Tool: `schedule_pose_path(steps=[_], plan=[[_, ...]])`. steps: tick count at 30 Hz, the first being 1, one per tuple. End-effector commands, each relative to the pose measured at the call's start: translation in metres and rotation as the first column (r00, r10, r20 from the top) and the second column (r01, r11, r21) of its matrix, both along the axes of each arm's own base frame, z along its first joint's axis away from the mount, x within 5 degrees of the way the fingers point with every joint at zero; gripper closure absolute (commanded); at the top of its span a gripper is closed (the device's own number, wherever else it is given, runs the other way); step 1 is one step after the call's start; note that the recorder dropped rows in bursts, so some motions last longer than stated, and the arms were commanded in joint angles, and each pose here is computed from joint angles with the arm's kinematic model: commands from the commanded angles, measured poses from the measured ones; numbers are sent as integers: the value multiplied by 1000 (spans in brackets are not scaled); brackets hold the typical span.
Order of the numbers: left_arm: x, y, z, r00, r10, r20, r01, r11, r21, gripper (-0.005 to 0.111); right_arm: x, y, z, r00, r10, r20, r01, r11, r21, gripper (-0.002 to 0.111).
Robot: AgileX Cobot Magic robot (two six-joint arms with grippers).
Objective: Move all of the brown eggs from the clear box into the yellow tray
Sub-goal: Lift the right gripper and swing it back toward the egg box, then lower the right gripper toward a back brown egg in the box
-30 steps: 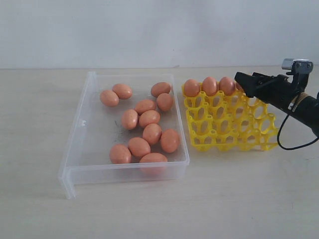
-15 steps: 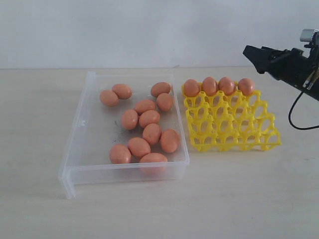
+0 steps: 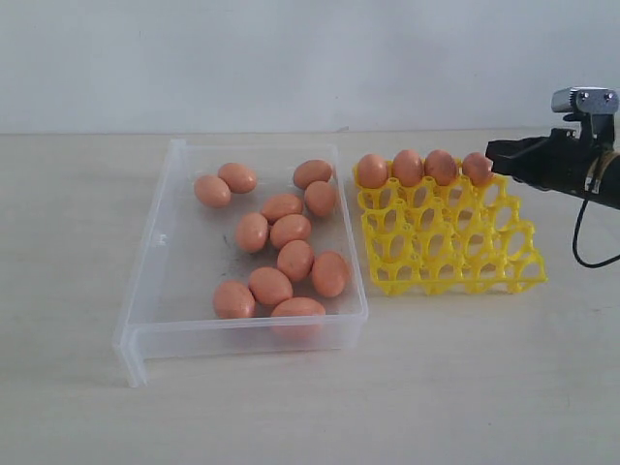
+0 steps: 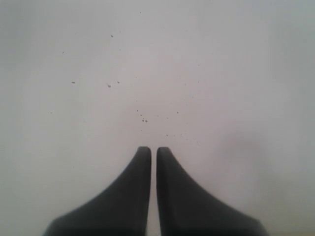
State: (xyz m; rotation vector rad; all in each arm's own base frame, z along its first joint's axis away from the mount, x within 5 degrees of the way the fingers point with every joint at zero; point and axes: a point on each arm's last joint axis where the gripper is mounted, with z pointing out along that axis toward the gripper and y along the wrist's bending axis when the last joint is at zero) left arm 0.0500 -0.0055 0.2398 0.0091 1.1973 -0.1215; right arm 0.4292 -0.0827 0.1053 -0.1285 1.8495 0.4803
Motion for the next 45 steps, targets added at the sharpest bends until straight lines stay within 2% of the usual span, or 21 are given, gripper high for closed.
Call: schedule_pose_path(steps=[1, 4, 6, 8, 10, 12, 14, 18, 20, 24, 28, 31, 35, 39, 42, 45], plan=[[0, 0, -2, 1000, -6, -4, 6, 1000, -11, 102, -1, 1, 3, 1000, 31, 4, -31, 1000, 1, 109], [0, 0, -2, 1000, -6, -4, 6, 1000, -11, 102, -2, 5, 5, 998, 64, 12, -64, 998, 28, 109], [0, 0, -2, 1000, -6, -4, 6, 1000, -11, 102, -2, 3, 2, 999, 33, -30, -32, 999, 32, 109], [0, 0, -2, 1000, -6, -4, 6, 1000, -11, 102, -2, -2, -7, 991, -32, -126, 30, 999, -13, 109], [0, 0, -2, 1000, -6, -4, 6, 1000, -11, 102, -4, 1, -20, 974, -45, -224, 25, 995, -92, 109], [0, 0, -2, 1000, -6, -4, 6, 1000, -11, 102, -5, 11, -24, 968, 7, -250, -38, 992, -117, 109], [0, 0, -2, 1000, -6, -4, 6, 1000, -11, 102, -5, 21, -19, 972, 90, -216, -107, 992, -70, 109], [0, 0, -2, 1000, -6, -4, 6, 1000, -11, 102, -8, 38, 16, 961, 276, 9, -276, 958, 83, 109], [0, 0, -2, 1000, -6, -4, 6, 1000, -11, 102, -11, 42, 43, 941, 323, 103, -332, 939, 90, 109], [0, 0, -2, 1000, -6, -4, 6, 1000, -11, 102, -22, 49, 89, 916, 383, 119, -388, 921, 30, 109], [0, 0, -2, 1000, -6, -4, 6, 1000, -11, 102, -46, 66, 133, 827, 538, 160, -538, 841, -46, 109], [0, 0, -2, 1000, -6, -4, 6, 1000, -11, 102, -65, 91, 152, 775, 596, 211, -580, 803, -140, 109], [0, 0, -2, 1000, -6, -4, 6, 1000, -11, 102, -89, 120, 158, 799, 554, 235, -475, 820, -320, 109], [0, 0, -2, 1000, -6, -4, 6, 1000, -11, 102, -115, 141, 153, 853, 441, 278, -274, 833, -481, 109], [0, 0, -2, 1000, -6, -4, 6, 1000, -11, 102, -138, 157, 149, 850, 356, 387, -143, 865, -482, 109], [0, 0, -2, 1000, -5, -12, 5, 1000, -11, 102, -152, 181, 140, 858, 364, 361, -182, 875, -449, 109]])
